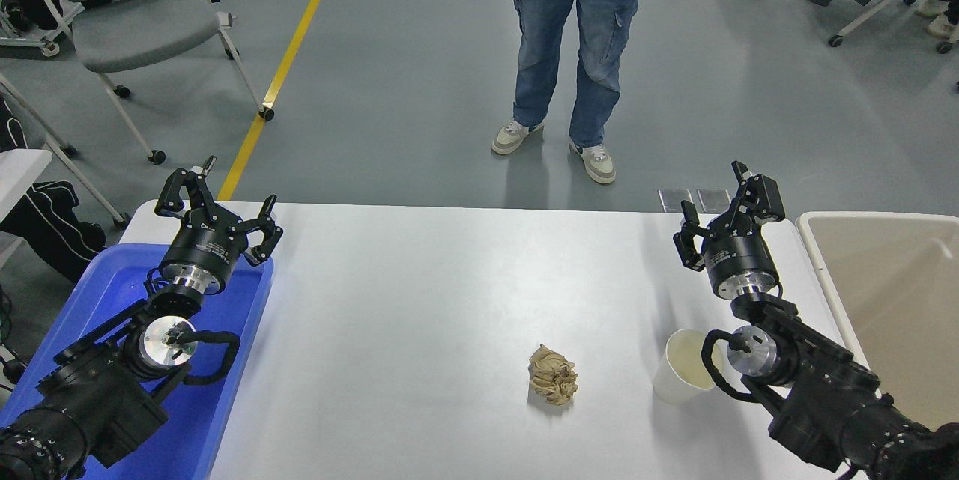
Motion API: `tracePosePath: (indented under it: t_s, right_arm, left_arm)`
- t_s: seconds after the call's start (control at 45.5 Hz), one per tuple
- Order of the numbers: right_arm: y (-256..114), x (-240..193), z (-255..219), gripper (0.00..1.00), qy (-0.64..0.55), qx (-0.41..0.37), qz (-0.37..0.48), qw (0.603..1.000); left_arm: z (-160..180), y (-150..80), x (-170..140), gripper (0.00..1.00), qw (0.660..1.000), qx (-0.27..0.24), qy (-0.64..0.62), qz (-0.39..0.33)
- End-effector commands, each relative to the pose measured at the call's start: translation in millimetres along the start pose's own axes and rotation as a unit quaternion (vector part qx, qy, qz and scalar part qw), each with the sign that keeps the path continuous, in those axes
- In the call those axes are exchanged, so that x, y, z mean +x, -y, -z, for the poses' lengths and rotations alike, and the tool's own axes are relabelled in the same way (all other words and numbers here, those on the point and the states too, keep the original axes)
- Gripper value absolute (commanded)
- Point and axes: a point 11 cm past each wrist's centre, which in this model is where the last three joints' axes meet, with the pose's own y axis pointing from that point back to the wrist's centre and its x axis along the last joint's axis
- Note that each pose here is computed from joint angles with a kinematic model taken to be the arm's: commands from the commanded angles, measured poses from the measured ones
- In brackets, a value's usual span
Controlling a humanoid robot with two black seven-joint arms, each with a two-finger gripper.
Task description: Dispose of the paper cup in the dustbin
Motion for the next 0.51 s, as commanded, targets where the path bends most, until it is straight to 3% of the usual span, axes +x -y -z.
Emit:
tracePosePath:
  t_s: [0.0,0.132,0.484]
  right_arm:
    - [-3.6,3.2,-3.3,1.0,0.001,-0.003,-0.004,1.0]
    - [-4.0,3.0,-3.8,1.0,0.002,-0.004,-0.003,1.0]
    - [-1.8,1.8,-1.4,1.0,0.003,-0.001,-0.003,1.0]
  left_arm:
    - [0.0,0.0,0.0,1.0,1.0,0.0,0.0,0.0]
    - [-0.6,-0.2,-4.0,1.0,0.998,-0.06,-0.026,-0.011]
    - [-0.3,-1.4,-2.6,1.0,0.998,-0.063,-0.024,-0.013]
